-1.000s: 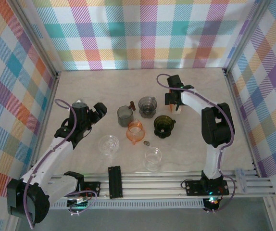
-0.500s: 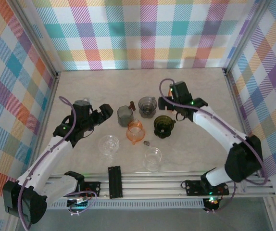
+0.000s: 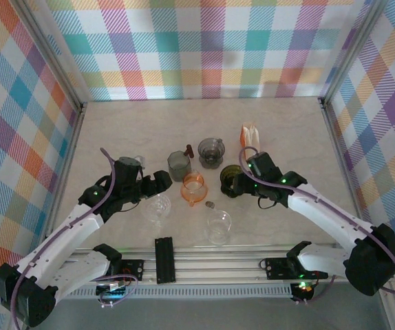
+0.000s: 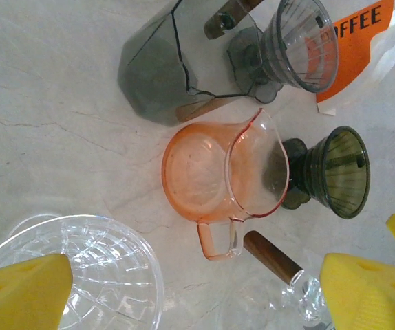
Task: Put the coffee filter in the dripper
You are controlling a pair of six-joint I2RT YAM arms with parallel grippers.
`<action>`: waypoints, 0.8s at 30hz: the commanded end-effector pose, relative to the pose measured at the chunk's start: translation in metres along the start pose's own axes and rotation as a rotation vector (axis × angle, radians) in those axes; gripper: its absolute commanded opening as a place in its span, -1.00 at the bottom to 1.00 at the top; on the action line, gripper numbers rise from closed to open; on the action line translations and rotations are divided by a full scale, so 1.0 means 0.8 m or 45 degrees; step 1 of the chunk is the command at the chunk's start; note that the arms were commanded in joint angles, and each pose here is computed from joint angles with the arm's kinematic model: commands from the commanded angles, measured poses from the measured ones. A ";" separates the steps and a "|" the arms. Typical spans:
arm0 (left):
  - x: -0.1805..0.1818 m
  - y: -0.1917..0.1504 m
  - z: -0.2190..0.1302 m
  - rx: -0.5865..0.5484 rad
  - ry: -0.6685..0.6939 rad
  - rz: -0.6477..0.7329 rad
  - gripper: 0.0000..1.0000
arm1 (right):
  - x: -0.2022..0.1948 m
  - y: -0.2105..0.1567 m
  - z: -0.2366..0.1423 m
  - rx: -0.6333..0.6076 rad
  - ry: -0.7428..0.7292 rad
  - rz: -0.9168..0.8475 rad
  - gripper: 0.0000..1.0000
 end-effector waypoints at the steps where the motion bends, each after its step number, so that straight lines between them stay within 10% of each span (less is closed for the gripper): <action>1: 0.005 -0.005 -0.002 -0.006 0.015 0.010 0.88 | 0.000 0.017 0.007 -0.083 0.019 0.219 0.56; 13: 0.014 -0.008 -0.004 -0.027 0.034 0.001 0.92 | -0.004 0.027 0.064 0.024 -0.017 0.366 0.21; 24: 0.011 -0.009 -0.002 -0.008 0.015 0.003 0.93 | -0.004 0.020 0.082 0.082 -0.003 0.366 -0.56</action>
Point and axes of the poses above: each hand's point on the last joint's axis, 136 mm out from that joint toward the fingers, its own z axis out along the fingers, its own x axis along the line the jaws close on, y = z × x, the point moved 4 cm from there along -z, back along the fingers, and after that the axes turned 3 degrees about -z, right-handed, at the moved point
